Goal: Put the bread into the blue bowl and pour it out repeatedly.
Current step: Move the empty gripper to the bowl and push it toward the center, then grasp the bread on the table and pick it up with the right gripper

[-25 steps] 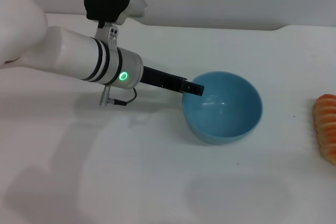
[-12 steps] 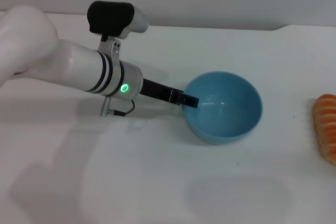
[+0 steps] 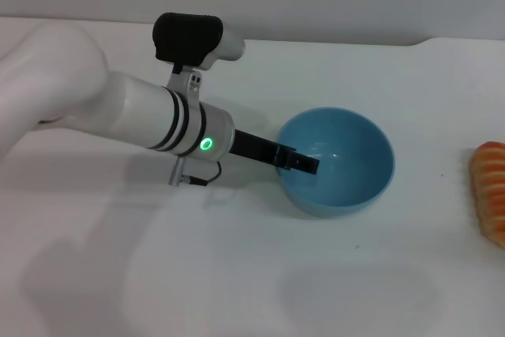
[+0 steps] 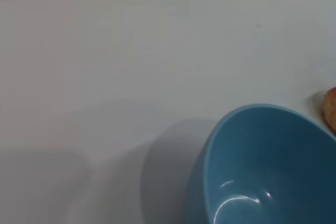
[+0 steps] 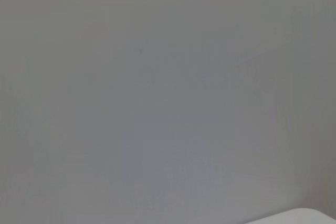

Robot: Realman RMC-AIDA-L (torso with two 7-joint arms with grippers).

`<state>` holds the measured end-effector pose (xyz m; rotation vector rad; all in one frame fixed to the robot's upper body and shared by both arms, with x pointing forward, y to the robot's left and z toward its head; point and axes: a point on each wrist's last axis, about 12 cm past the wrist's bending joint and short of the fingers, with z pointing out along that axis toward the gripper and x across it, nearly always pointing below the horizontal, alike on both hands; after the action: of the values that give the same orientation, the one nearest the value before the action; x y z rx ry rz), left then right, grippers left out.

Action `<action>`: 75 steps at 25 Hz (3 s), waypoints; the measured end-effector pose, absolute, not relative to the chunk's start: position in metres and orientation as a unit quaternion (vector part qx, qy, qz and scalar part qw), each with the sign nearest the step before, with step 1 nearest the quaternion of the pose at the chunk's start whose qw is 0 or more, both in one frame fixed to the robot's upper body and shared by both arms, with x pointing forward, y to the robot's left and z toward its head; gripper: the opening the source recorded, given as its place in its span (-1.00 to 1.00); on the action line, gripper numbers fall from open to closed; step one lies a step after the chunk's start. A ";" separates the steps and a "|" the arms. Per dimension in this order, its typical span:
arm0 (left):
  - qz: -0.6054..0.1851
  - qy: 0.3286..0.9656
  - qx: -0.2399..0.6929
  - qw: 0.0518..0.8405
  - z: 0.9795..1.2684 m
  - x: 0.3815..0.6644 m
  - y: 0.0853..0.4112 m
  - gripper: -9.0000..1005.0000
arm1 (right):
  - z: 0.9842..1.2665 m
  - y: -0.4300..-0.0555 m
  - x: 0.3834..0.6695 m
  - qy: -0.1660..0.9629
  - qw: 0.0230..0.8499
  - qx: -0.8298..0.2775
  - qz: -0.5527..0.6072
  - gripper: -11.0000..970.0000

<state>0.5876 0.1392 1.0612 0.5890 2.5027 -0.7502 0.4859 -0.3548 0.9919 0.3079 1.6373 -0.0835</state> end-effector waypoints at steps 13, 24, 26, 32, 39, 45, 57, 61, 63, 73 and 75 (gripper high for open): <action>-0.265 0.911 0.203 0.241 1.057 0.589 0.138 0.75 | 0.992 -0.356 0.485 0.727 0.672 0.137 -0.039 0.48; -0.258 0.915 0.204 0.234 1.052 0.588 0.138 0.75 | 0.992 -0.360 0.483 0.725 0.673 0.139 -0.042 0.47; -0.258 0.915 0.205 0.233 1.052 0.588 0.138 0.75 | 0.992 -0.359 0.484 0.725 0.673 0.138 -0.042 0.47; -0.255 0.917 0.207 0.227 1.051 0.590 0.138 0.72 | 0.992 -0.359 0.483 0.726 0.672 0.138 -0.041 0.46; -0.253 0.917 0.206 0.230 1.051 0.591 0.139 0.35 | 0.991 -0.359 0.481 0.727 0.671 0.141 -0.041 0.46; -0.253 0.917 0.206 0.230 1.052 0.591 0.138 -0.24 | 0.991 -0.358 0.481 0.727 0.671 0.142 -0.041 0.45; -0.250 0.912 0.213 0.245 1.061 0.600 0.136 -0.98 | 0.991 -0.357 0.483 0.727 0.671 0.139 -0.039 0.44; -0.239 0.901 0.231 0.280 1.077 0.613 0.127 -0.98 | 0.991 -0.355 0.484 0.732 0.669 0.125 -0.032 0.44; -0.225 0.894 0.245 0.301 1.084 0.621 0.123 -0.98 | 0.990 -0.351 0.486 0.739 0.664 0.112 -0.025 0.43; -0.175 0.866 0.307 0.353 1.116 0.643 0.103 -0.98 | 0.994 -0.346 0.511 0.762 0.642 0.074 0.038 0.42; -0.161 0.872 0.311 0.341 1.120 0.646 0.107 -0.98 | 0.998 -0.348 0.517 0.767 0.636 0.062 0.059 0.42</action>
<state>0.6464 0.1068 1.1198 0.8098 2.2702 -0.4199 0.5172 -0.3479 0.9980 0.1426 1.7519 0.1358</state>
